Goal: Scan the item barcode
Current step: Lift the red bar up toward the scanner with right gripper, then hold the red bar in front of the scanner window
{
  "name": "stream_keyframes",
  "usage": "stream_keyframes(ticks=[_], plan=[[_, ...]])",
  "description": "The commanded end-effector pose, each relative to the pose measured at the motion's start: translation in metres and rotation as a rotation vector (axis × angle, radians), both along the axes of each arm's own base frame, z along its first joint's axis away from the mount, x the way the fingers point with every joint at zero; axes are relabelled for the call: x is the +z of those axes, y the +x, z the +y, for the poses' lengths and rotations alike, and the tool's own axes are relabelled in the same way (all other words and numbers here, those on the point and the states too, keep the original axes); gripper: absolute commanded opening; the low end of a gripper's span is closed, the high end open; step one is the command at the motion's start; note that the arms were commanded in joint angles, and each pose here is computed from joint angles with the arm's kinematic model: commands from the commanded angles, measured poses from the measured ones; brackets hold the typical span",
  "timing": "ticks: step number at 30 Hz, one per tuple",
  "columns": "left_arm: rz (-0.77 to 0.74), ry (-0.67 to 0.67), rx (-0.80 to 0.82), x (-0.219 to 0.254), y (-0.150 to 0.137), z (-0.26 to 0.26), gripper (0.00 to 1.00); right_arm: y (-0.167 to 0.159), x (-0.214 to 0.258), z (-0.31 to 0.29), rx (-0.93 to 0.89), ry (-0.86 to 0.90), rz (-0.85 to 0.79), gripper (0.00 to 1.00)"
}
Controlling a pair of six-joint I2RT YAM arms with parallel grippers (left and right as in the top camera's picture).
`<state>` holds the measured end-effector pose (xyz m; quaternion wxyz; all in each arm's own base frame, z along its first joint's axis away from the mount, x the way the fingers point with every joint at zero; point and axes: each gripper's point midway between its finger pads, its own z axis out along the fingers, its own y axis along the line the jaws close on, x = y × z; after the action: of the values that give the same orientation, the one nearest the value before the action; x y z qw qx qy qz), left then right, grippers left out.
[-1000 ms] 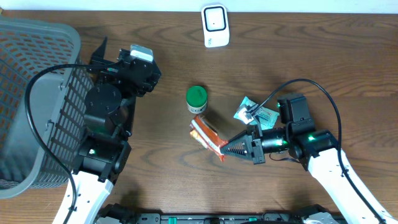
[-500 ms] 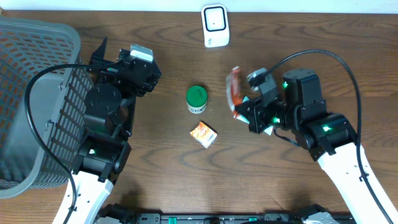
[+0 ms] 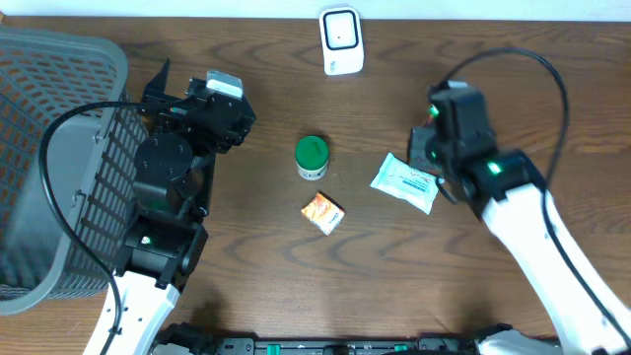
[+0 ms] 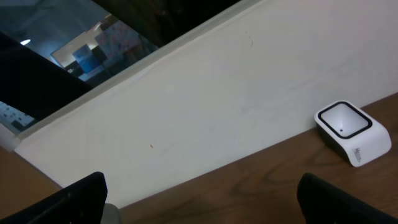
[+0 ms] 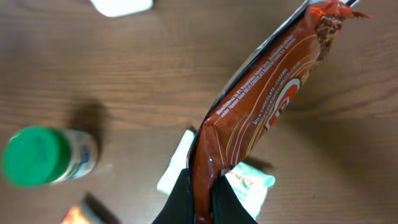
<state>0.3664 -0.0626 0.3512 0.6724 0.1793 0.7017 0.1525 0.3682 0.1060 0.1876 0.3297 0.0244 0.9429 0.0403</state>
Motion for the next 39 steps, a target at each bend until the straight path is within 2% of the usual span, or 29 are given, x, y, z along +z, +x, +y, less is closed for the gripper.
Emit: stream_keyframes(ticks=[1,10,19,28,34,39], plan=[[-0.013,-0.013,-0.011,0.006,0.0,-0.001,0.98,0.033,0.004,0.002,-0.05,-0.038,0.0,0.01],[0.018,-0.005,-0.011,-0.002,0.0,-0.001,0.98,0.109,0.015,0.023,-0.032,-0.144,0.09,0.01],[0.043,0.002,-0.011,-0.01,0.003,-0.002,0.98,0.172,0.015,0.038,0.043,-0.292,0.044,0.01],[0.089,0.015,-0.011,-0.024,0.007,-0.003,0.98,0.206,0.006,0.045,0.129,-0.493,-0.048,0.01],[0.11,0.021,-0.011,-0.032,0.012,-0.004,0.98,0.217,0.001,0.075,0.234,-0.643,-0.111,0.01],[0.129,0.027,-0.01,-0.039,0.015,-0.005,0.98,0.228,-0.018,0.094,0.301,-0.83,-0.135,0.01]])
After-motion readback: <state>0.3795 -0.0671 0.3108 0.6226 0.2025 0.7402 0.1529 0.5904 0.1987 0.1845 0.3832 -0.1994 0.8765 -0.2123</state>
